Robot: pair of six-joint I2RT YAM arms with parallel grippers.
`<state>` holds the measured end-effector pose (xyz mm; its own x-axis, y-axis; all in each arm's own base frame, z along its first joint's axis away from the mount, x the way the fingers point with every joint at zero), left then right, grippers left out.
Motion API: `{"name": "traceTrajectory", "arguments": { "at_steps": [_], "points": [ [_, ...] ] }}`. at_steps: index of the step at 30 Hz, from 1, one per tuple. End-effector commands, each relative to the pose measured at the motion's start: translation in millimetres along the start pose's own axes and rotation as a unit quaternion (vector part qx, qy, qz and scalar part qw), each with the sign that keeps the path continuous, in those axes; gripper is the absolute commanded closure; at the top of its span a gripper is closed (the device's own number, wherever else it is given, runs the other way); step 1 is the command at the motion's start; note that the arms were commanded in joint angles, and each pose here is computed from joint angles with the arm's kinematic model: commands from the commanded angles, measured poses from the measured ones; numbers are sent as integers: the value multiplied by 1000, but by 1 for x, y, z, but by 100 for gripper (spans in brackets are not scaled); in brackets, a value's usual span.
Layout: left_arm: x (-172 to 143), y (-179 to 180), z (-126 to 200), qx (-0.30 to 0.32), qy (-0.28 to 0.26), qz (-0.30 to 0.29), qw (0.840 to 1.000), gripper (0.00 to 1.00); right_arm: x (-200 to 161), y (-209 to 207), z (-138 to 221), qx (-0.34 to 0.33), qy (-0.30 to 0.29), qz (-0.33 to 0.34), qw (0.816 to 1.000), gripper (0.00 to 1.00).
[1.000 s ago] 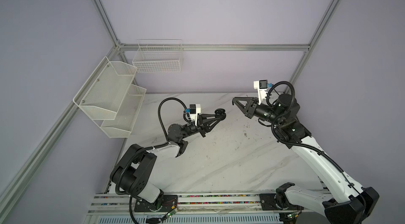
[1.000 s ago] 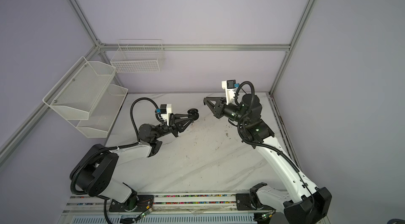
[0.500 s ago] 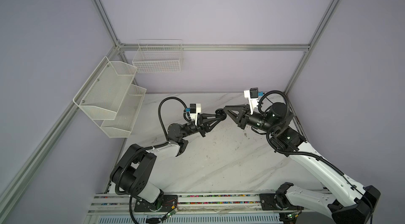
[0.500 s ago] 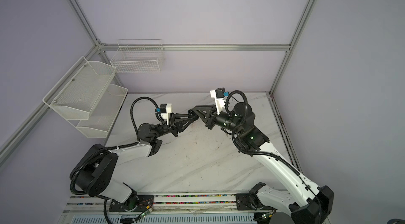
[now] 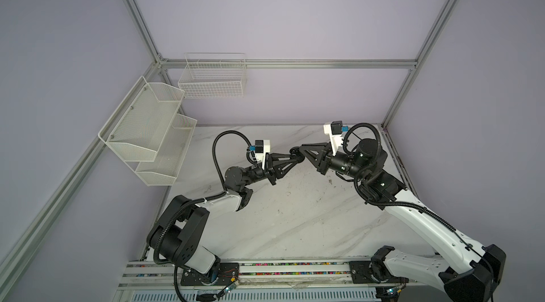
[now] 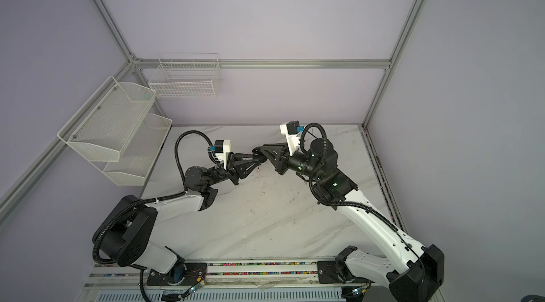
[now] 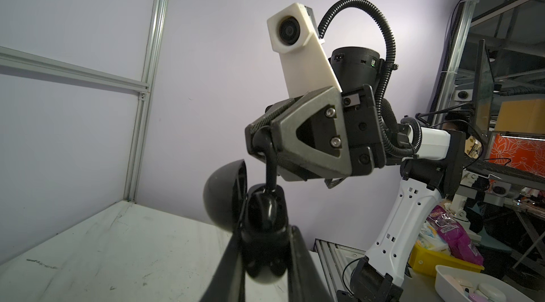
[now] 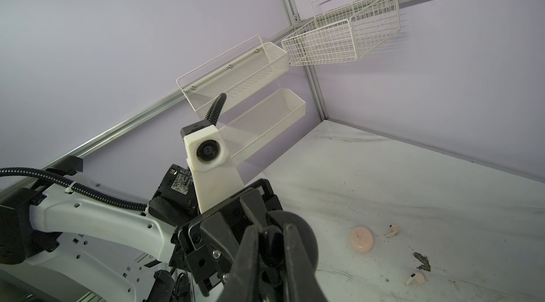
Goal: Insert wireless bluetooth earbuds into charging case
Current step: Insert the wireless bluetooth earbud into the charging case.
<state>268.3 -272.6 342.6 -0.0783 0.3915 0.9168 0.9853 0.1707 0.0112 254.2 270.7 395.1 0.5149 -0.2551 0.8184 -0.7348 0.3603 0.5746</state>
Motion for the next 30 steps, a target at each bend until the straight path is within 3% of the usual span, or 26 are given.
{"name": "traceTrajectory", "arguments": {
  "at_steps": [1,18,30],
  "points": [
    [39,-13,-4,-25,-45,-54,997,100,3,9,0,24,-10,20,999,100],
    [40,-15,-3,-24,-47,-57,997,100,-8,0,0,8,1,18,1000,100],
    [39,-16,-2,-27,-44,-65,997,100,-20,2,-4,21,48,-5,999,100]
  ]
}}
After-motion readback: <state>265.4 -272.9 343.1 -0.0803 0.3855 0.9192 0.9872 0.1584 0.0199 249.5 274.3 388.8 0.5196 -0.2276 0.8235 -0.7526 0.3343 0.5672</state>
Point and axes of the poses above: each gripper's point midway between its finger pads, its own z axis back along the fingers, its own y axis along the line the jaws close on, x = y × z, the point moved 2 cm from there along z, back along the fingers, and after that the axes turned 13 degrees about -z, right-handed, at the moved point
